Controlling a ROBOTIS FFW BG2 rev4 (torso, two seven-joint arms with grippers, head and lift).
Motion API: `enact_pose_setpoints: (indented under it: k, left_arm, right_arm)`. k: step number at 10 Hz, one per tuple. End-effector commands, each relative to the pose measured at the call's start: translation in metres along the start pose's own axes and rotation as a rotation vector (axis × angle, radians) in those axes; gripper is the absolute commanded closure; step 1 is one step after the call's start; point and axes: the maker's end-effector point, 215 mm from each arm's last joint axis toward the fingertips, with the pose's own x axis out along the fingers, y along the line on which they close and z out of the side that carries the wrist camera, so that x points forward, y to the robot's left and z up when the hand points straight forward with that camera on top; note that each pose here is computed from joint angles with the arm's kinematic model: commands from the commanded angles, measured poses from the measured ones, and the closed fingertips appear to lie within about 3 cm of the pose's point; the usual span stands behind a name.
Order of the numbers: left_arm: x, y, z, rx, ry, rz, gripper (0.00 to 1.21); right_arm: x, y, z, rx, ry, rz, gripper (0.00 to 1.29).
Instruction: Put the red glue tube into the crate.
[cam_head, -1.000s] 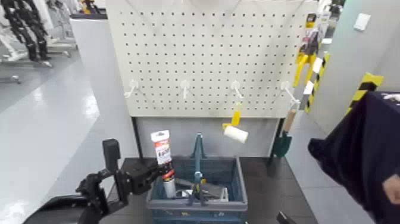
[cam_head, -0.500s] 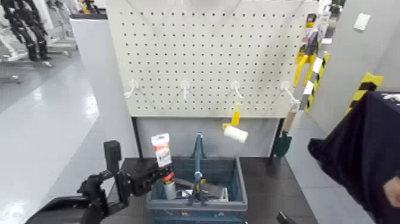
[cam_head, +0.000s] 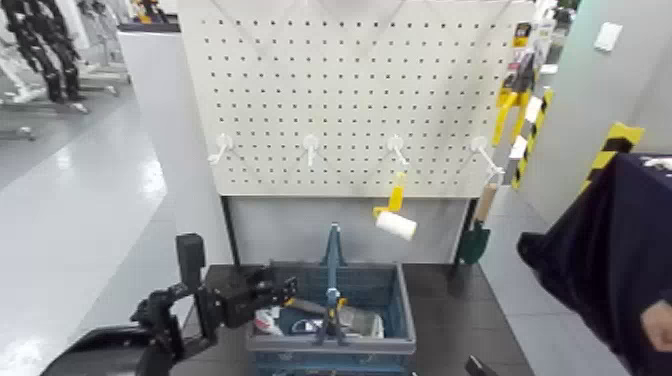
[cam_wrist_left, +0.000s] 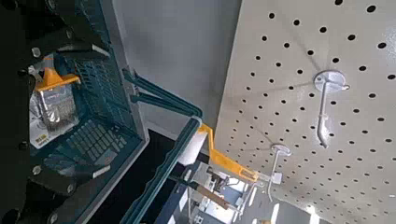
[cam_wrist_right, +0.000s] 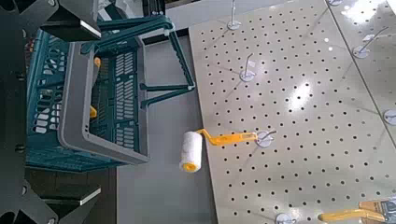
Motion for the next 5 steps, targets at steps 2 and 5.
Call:
enact_pose_setpoints:
  k: [2,5]
  left_arm:
    - [-0.001,-0.002,0.004,0.013,-0.007,-0.002,0.00]
    - [-0.031,-0.016,0.031,0.120,-0.070,0.103,0.00]
  right_arm:
    - [-0.001,-0.001,0.000,0.000,-0.001,-0.003,0.15]
    - [-0.003,-0.002,0.002,-0.003,-0.010,-0.010,0.15]
